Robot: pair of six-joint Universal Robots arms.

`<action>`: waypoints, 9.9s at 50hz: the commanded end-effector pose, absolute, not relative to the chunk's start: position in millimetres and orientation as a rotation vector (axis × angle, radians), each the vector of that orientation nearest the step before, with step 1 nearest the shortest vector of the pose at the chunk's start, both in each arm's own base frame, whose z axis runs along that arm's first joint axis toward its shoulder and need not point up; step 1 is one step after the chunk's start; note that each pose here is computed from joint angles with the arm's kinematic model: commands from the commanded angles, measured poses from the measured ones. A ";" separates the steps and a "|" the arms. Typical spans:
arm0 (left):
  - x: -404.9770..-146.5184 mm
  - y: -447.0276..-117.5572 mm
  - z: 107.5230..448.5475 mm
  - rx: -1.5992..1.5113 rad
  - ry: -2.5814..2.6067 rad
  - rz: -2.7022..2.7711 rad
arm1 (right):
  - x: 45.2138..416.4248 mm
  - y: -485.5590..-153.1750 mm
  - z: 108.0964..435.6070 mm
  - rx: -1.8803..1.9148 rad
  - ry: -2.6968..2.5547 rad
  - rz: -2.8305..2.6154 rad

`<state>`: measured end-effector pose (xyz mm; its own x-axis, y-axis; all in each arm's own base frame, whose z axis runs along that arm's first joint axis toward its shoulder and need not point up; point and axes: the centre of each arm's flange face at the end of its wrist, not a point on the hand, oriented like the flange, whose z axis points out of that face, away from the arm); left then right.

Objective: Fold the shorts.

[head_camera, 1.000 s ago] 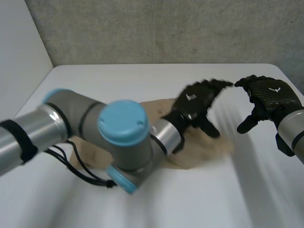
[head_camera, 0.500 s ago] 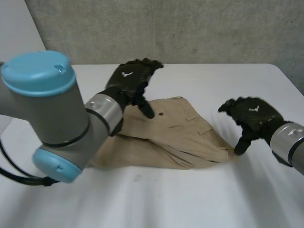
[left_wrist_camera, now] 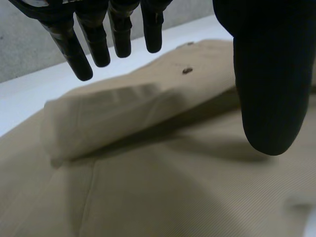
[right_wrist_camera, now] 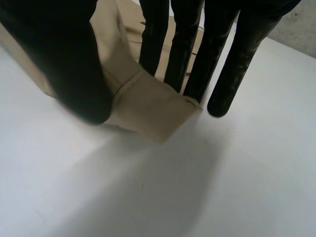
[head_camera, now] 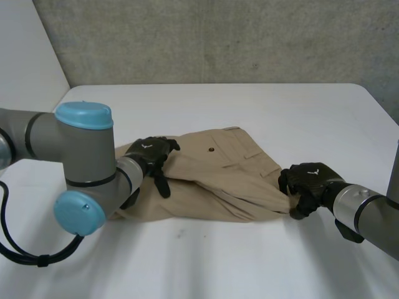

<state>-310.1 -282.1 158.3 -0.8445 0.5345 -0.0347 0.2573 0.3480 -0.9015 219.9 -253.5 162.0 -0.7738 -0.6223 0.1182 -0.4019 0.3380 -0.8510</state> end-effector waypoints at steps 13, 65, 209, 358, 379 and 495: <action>-307.0 -294.7 216.3 -0.758 -2.208 1.741 | 222.5 -250.3 225.7 -0.954 2.195 -1.726; -331.4 -396.7 216.0 -0.733 -1.807 2.281 | 275.1 -389.2 228.1 -0.778 1.879 -2.255; -211.6 -204.1 170.3 -0.835 -2.418 1.659 | 270.1 -264.6 148.3 -1.070 2.148 -1.674; -211.1 -251.7 123.0 -1.025 -2.500 1.692 | 253.1 -254.3 149.1 -0.986 2.251 -1.594; -192.9 -164.9 231.6 -1.002 -2.540 1.455 | 210.5 -225.7 199.2 -1.347 2.457 -1.340; -278.7 -275.1 165.3 -0.816 -2.198 1.854 | 203.6 -318.2 129.3 -0.824 2.394 -1.689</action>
<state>-286.4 -274.7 172.1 -0.8327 0.5031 -0.2314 0.2962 0.0516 -0.9537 203.9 -305.4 146.9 -0.8500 -0.4882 0.1980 -0.3596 0.2629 -0.8953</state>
